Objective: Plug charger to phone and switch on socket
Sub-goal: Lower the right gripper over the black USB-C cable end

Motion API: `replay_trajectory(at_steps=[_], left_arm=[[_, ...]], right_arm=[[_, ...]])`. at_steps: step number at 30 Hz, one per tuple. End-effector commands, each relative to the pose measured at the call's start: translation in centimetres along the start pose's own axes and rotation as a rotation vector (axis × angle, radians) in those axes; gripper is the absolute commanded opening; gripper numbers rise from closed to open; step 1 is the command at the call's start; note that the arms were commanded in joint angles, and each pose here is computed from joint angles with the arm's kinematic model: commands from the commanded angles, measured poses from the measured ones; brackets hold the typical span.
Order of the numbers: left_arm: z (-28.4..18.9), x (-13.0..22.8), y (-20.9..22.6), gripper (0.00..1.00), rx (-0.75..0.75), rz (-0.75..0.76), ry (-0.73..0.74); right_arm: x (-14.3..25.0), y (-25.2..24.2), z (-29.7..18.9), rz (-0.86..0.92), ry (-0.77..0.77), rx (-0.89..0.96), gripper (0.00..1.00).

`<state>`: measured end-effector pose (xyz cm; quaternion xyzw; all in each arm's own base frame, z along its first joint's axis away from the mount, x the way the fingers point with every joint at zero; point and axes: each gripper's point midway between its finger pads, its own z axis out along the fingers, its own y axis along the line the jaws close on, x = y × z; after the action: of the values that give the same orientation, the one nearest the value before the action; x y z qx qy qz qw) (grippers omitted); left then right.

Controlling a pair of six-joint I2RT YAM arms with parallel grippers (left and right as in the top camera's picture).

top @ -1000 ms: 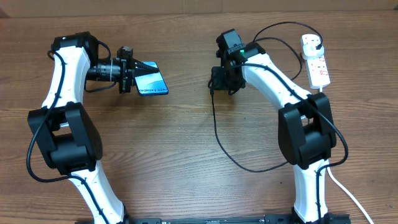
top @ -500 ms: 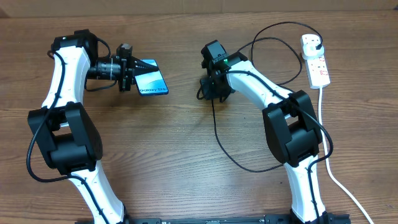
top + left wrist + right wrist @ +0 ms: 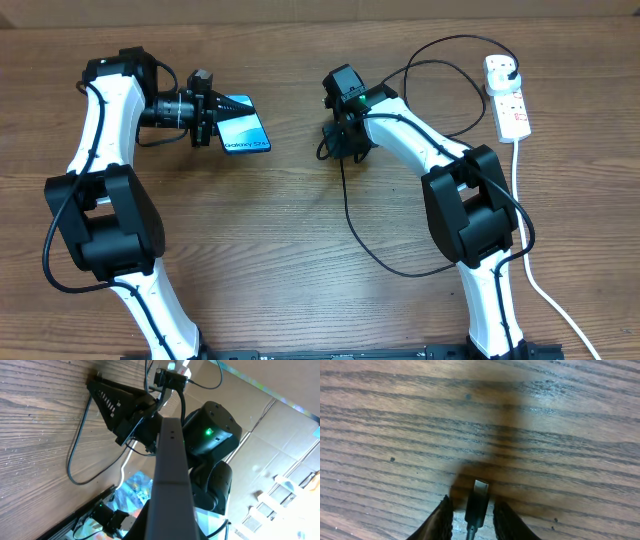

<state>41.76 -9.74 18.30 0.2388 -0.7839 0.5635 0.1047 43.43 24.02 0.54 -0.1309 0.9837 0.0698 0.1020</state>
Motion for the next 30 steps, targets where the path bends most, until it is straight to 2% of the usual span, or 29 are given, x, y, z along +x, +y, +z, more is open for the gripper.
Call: replay_trajectory(at_steps=[1,4,7,8,17,26,30], left_arm=[[0.5,0.5,-0.6,0.04,0.020,-0.011,0.020],[0.5,0.5,-0.6,0.04,0.020,-0.011,0.020],[0.5,0.5,-0.6,0.04,0.020,-0.011,0.020],[0.5,0.5,-0.6,0.04,0.020,-0.011,0.021],[0.5,0.5,-0.6,0.04,0.020,-0.011,0.021],[0.5,0.5,-0.6,0.04,0.020,-0.011,0.020],[0.5,0.5,-0.4,0.04,0.013,-0.011,0.018]], right_arm=[[0.3,-0.1,1.1,0.001,0.017,-0.002,0.24],[0.6,0.1,1.2,0.002,0.027,-0.020,0.18],[0.9,0.2,1.4,0.003,0.035,-0.024,0.05],[1.0,0.1,1.5,0.007,0.039,-0.024,0.04],[0.7,-0.7,0.5,0.079,0.059,-0.088,0.04],[0.9,-3.9,-1.2,0.037,0.044,0.201,0.04],[1.5,-3.4,-0.8,0.022,0.058,0.207,0.04]])
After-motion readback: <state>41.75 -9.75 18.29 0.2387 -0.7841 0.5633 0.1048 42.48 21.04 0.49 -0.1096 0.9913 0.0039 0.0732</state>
